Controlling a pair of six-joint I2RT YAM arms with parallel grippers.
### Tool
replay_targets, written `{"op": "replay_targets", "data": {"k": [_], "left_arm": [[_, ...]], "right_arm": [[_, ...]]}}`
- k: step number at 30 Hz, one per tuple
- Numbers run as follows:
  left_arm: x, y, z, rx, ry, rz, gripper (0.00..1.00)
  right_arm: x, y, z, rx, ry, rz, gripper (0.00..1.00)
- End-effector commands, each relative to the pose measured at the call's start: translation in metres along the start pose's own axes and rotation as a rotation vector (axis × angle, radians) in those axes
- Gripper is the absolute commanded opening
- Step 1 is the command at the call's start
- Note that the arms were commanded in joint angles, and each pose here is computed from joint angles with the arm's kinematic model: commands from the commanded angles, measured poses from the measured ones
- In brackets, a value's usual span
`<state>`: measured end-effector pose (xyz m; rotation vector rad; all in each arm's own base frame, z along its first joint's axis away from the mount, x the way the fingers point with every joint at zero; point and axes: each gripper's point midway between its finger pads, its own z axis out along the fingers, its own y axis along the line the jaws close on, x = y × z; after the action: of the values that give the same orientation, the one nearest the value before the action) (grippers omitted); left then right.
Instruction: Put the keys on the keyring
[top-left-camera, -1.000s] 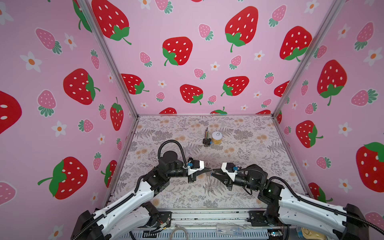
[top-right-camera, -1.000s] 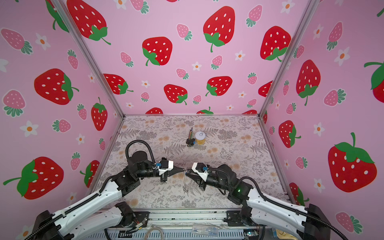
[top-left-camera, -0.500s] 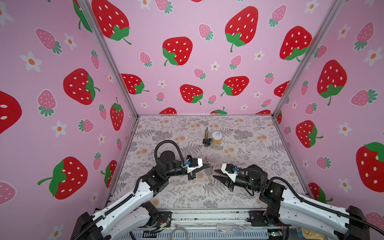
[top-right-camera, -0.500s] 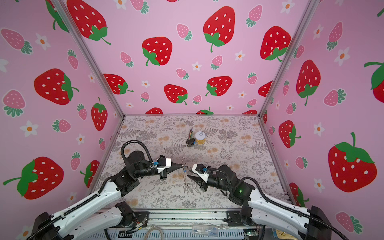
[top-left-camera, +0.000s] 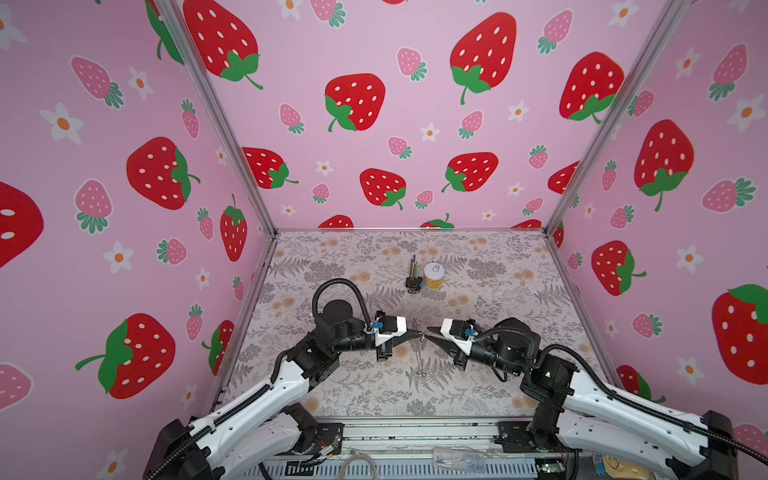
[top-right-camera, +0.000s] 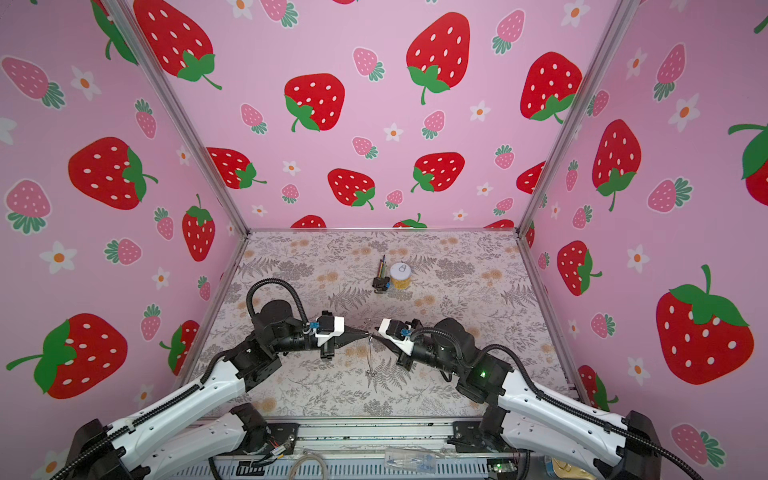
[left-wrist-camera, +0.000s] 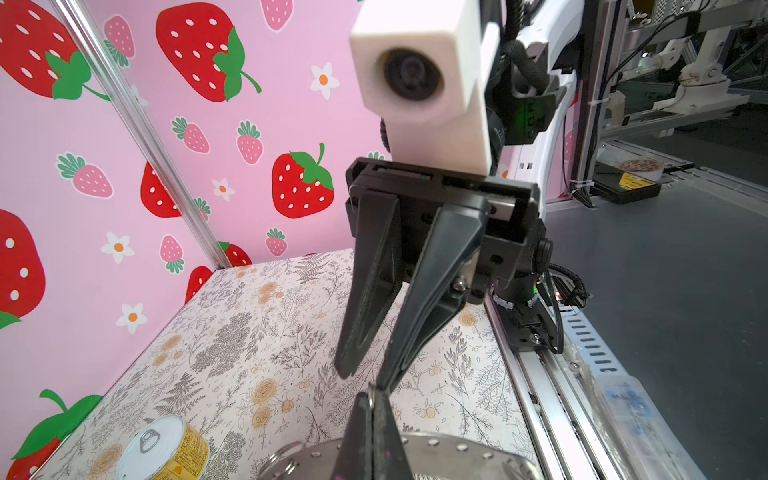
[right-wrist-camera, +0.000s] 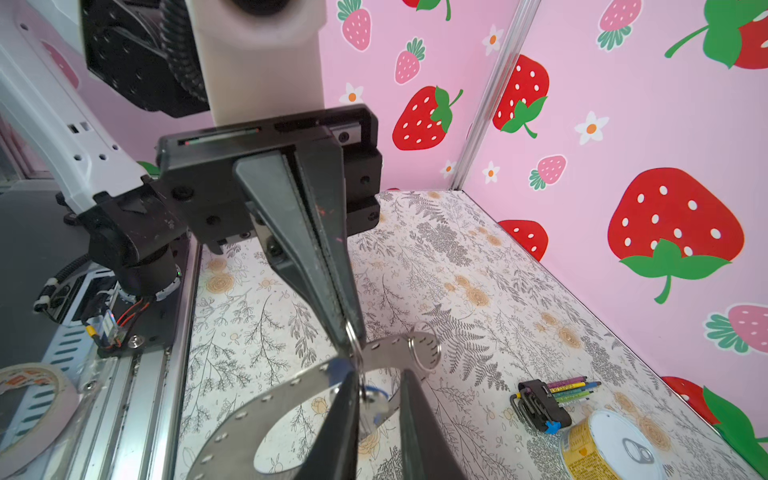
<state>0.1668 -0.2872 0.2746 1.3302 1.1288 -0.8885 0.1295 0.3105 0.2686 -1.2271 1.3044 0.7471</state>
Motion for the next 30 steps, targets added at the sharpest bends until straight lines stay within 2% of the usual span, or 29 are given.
{"op": "replay_targets", "data": {"k": [1, 9, 16, 23, 30], "left_arm": [[-0.012, -0.002, -0.001, 0.015, -0.043, 0.033, 0.00], [-0.016, -0.003, -0.002, 0.023, -0.053, 0.032, 0.00], [-0.016, -0.001, -0.002, 0.015, -0.048, 0.024, 0.00], [-0.020, 0.020, -0.001, -0.104, -0.045, -0.034, 0.00], [-0.024, 0.028, 0.009, -0.198, -0.067, -0.019, 0.00]], "right_arm": [[-0.005, 0.003, -0.001, -0.025, 0.005, -0.024, 0.20], [-0.009, 0.005, 0.000, -0.042, -0.008, -0.024, 0.14], [-0.010, 0.007, 0.003, -0.059, -0.006, -0.027, 0.00], [-0.003, -0.001, 0.003, 0.004, 0.045, -0.036, 0.00], [-0.002, 0.000, 0.012, 0.027, 0.077, -0.040, 0.00]]}}
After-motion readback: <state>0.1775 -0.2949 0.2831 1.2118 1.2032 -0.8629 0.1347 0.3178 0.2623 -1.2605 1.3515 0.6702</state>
